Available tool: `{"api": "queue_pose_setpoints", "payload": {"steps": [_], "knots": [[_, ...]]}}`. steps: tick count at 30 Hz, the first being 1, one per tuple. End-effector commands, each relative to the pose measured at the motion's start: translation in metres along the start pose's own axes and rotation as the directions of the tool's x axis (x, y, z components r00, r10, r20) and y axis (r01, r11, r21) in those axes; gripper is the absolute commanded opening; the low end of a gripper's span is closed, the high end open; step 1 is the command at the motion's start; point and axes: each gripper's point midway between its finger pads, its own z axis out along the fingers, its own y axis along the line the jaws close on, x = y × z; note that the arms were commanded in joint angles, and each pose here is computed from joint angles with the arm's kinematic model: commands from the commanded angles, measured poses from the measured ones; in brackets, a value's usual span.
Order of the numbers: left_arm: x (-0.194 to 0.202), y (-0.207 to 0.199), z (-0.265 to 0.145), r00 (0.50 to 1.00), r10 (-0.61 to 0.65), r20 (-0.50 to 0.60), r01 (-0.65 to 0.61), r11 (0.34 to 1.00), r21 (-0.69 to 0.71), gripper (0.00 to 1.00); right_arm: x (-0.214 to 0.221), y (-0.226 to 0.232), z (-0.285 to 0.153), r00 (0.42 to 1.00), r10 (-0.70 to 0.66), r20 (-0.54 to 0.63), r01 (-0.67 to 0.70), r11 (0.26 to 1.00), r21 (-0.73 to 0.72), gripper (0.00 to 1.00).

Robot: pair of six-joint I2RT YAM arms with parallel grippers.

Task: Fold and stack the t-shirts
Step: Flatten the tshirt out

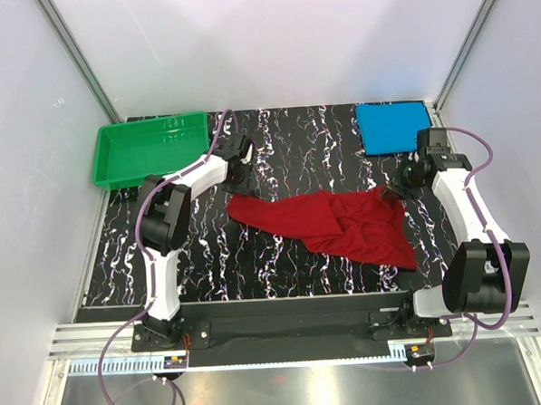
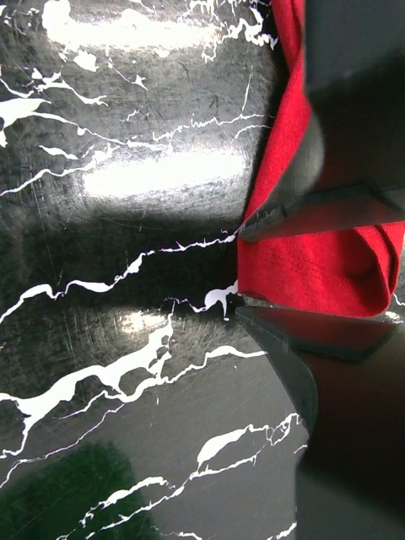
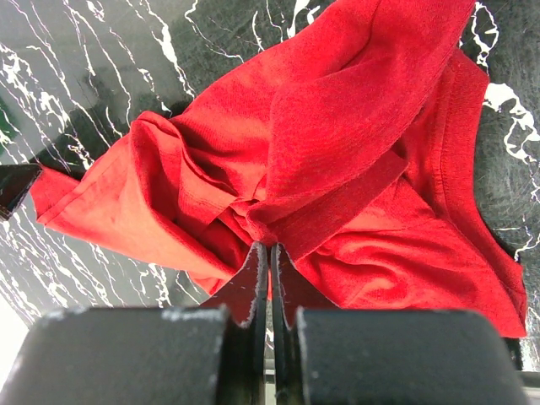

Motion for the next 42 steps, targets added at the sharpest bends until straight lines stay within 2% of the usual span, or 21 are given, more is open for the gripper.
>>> {"api": "queue_pose_setpoints", "payload": {"steps": [1,3,4,8,12,14,16,17,19,20,22,24,26,27,29,31,33,34,36,39,42], "knots": [[0.005,-0.001,0.007,1.000,-0.011,-0.011,0.012,1.000,0.007,0.37,-0.007,0.005,-0.009,0.999,-0.021,0.032,0.022,1.000,-0.012,0.00],[0.008,-0.003,0.011,1.000,-0.007,-0.016,0.007,1.000,0.020,0.29,-0.007,0.005,-0.009,0.999,-0.018,0.034,0.019,1.000,-0.011,0.00],[0.007,-0.003,0.011,1.000,-0.004,-0.015,0.004,1.000,0.022,0.21,-0.006,0.005,-0.009,0.999,-0.019,0.032,0.020,1.000,-0.011,0.00],[-0.011,0.000,-0.005,0.999,-0.007,0.031,0.006,1.000,0.011,0.00,-0.010,0.002,-0.006,0.999,0.006,0.035,-0.007,1.000,0.010,0.00],[-0.053,0.007,-0.057,0.987,-0.036,0.158,0.034,0.999,0.010,0.00,-0.036,0.012,-0.005,0.996,0.050,0.080,-0.052,0.998,0.020,0.00],[-0.086,0.013,-0.108,0.957,-0.069,0.283,0.065,0.998,0.024,0.00,-0.065,0.018,-0.010,0.989,0.062,0.132,-0.069,0.996,0.049,0.00],[-0.107,0.017,-0.148,0.919,-0.087,0.384,0.077,0.996,0.043,0.00,-0.103,0.033,-0.025,0.975,0.077,0.210,-0.086,0.996,0.038,0.00],[-0.124,0.025,-0.187,0.874,-0.104,0.475,0.095,0.995,0.043,0.00,-0.118,0.032,-0.034,0.965,0.093,0.244,-0.106,0.993,0.042,0.00],[-0.135,0.033,-0.223,0.829,-0.109,0.549,0.103,0.994,0.040,0.00,-0.156,0.048,-0.061,0.934,0.125,0.336,-0.129,0.992,-0.009,0.00],[-0.144,0.044,-0.259,0.775,-0.125,0.620,0.125,0.991,0.043,0.00,-0.168,0.049,-0.072,0.922,0.140,0.362,-0.143,0.990,-0.018,0.00],[-0.152,0.053,-0.292,0.715,-0.139,0.685,0.140,0.989,0.055,0.00,-0.199,0.066,-0.103,0.886,0.157,0.437,-0.138,0.988,-0.075,0.00],[-0.153,0.067,-0.333,0.641,-0.161,0.750,0.161,0.984,0.074,0.00,-0.214,0.072,-0.124,0.861,0.172,0.478,-0.140,0.985,-0.103,0.00],[-0.152,0.076,-0.357,0.587,-0.177,0.790,0.170,0.981,0.093,0.00,-0.228,0.085,-0.156,0.817,0.200,0.540,-0.130,0.978,-0.166,0.00],[-0.148,0.079,-0.383,0.539,-0.180,0.823,0.164,0.981,0.108,0.00,-0.237,0.087,-0.172,0.791,0.222,0.570,-0.132,0.972,-0.195,0.00],[-0.143,0.084,-0.402,0.492,-0.192,0.849,0.163,0.979,0.126,0.00,-0.241,0.098,-0.202,0.755,0.253,0.605,-0.107,0.958,-0.268,0.00],[-0.134,0.084,-0.438,0.419,-0.195,0.887,0.136,0.979,0.151,0.00,-0.240,0.109,-0.239,0.718,0.275,0.639,-0.068,0.942,-0.329,0.00],[-0.125,0.083,-0.448,0.386,-0.183,0.904,0.110,0.982,0.152,0.00,-0.232,0.124,-0.276,0.670,0.278,0.688,0.014,0.922,-0.386,0.00],[-0.116,0.083,-0.459,0.336,-0.171,0.926,0.093,0.985,0.148,0.00,-0.234,0.134,-0.295,0.630,0.282,0.724,0.079,0.904,-0.421,0.00],[-0.109,0.087,-0.463,0.308,-0.171,0.936,0.105,0.984,0.145,0.00,-0.227,0.136,-0.312,0.589,0.298,0.751,0.104,0.893,-0.437,0.00],[-0.102,0.090,-0.466,0.329,-0.189,0.925,0.130,0.979,0.154,0.00,-0.214,0.141,-0.345,0.538,0.305,0.786,0.155,0.880,-0.448,0.00],[-0.097,0.088,-0.488,0.303,-0.188,0.934,0.112,0.981,0.161,0.00,-0.203,0.151,-0.381,0.488,0.326,0.810,0.219,0.853,-0.475,0.00]]}}
